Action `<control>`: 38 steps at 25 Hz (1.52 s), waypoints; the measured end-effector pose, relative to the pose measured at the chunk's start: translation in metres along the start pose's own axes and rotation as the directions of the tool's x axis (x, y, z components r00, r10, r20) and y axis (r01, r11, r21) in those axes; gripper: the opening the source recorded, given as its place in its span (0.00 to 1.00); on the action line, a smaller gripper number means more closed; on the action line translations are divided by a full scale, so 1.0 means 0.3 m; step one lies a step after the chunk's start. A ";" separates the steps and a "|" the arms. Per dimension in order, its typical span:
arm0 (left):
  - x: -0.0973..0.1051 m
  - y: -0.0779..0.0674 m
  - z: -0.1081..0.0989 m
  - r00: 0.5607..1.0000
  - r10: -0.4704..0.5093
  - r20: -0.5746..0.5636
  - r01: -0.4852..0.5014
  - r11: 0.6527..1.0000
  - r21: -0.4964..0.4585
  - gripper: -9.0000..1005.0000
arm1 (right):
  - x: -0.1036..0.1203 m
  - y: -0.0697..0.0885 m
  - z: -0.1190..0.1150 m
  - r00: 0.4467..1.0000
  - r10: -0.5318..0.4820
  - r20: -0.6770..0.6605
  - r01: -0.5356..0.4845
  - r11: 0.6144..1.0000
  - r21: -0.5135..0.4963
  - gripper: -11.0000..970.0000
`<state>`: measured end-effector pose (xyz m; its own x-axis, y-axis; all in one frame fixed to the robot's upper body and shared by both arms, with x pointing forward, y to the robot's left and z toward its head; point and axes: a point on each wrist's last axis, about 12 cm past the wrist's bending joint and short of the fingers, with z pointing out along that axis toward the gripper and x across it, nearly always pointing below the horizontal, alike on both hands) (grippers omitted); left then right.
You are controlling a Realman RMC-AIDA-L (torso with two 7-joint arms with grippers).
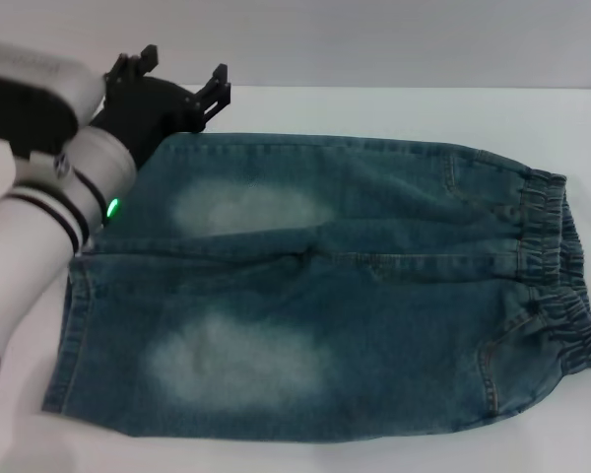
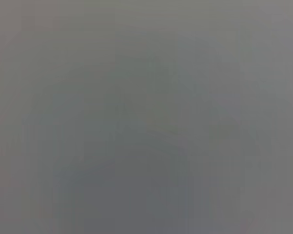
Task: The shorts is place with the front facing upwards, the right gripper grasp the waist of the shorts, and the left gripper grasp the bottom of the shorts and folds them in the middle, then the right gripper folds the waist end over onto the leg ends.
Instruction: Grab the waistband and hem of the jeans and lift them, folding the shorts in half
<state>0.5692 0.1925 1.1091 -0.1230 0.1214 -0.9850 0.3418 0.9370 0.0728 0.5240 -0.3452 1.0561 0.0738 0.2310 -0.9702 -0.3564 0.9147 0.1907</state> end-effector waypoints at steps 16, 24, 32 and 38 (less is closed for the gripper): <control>-0.095 0.023 0.009 0.962 0.003 -0.272 0.024 0.995 0.096 0.86 | -0.261 0.032 0.167 0.660 0.173 -0.731 -0.204 0.978 0.046 0.82; -0.179 0.039 -0.109 0.923 0.065 -0.378 -0.024 0.993 0.111 0.86 | -0.427 0.094 0.076 0.501 0.140 -0.854 -0.075 0.990 0.118 0.82; -0.170 0.037 -0.158 0.785 0.067 -0.616 -0.041 0.998 0.056 0.86 | -0.518 0.130 0.002 0.467 0.125 -0.875 -0.003 0.990 0.139 0.82; -0.189 0.035 -0.208 0.675 0.008 -0.737 -0.014 1.000 -0.003 0.86 | -0.485 0.104 -0.020 0.442 0.181 -0.879 -0.031 0.982 0.186 0.82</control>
<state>0.5216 0.2159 1.1755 -0.7675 0.3307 -0.5492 0.3409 0.9360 0.0872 0.4965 -0.3522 1.2023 -0.8503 -0.0242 -0.5257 -0.1785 0.9529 0.2450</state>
